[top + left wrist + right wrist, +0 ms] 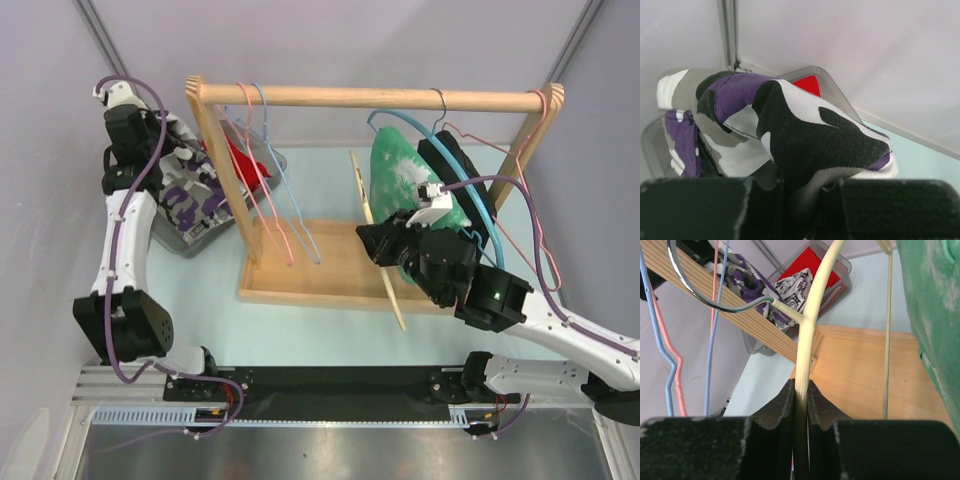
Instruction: Remove the trousers from the hanger
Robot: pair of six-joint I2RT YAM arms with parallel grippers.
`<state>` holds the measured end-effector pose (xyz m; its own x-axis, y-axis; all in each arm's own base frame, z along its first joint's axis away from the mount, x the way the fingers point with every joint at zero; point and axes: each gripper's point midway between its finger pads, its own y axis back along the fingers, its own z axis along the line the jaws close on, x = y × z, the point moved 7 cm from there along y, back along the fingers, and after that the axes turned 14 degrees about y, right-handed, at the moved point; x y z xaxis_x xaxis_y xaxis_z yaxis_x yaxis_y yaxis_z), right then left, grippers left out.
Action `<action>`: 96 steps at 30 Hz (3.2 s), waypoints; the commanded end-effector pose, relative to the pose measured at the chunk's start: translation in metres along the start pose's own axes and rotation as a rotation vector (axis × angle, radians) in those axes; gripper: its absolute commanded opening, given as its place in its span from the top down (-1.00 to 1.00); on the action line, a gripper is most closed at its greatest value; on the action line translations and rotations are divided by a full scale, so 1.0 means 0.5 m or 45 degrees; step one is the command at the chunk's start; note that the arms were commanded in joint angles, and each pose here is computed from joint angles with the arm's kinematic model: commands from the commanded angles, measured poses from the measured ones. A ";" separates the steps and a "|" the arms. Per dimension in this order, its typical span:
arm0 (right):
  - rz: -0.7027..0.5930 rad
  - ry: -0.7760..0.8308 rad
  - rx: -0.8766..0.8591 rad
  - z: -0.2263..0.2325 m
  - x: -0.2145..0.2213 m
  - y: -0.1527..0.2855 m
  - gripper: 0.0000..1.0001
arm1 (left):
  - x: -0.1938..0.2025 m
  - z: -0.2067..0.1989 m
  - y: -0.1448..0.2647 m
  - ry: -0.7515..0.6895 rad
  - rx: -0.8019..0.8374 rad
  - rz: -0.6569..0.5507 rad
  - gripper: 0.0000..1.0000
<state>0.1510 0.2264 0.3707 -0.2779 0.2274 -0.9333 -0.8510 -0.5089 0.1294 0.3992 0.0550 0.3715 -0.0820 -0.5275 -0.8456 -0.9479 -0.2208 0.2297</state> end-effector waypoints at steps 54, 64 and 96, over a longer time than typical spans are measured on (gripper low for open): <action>-0.386 -0.058 -0.164 0.185 -0.260 -0.059 1.00 | 0.043 -0.141 0.597 0.124 1.177 0.125 -0.56; -0.505 -0.135 0.010 0.190 -0.289 -0.103 1.00 | 0.074 -0.187 0.648 0.008 1.440 0.298 -0.57; -0.503 -0.298 0.096 0.231 -0.199 -0.242 1.00 | 0.098 -0.135 0.744 -0.029 1.624 0.441 -0.63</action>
<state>0.2301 0.3552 0.4702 -0.0359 0.4846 -0.8740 -0.9394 -0.3147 -0.1359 0.0790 -0.1084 0.4339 -0.3790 -0.3818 -0.8430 -0.5548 0.8228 -0.1232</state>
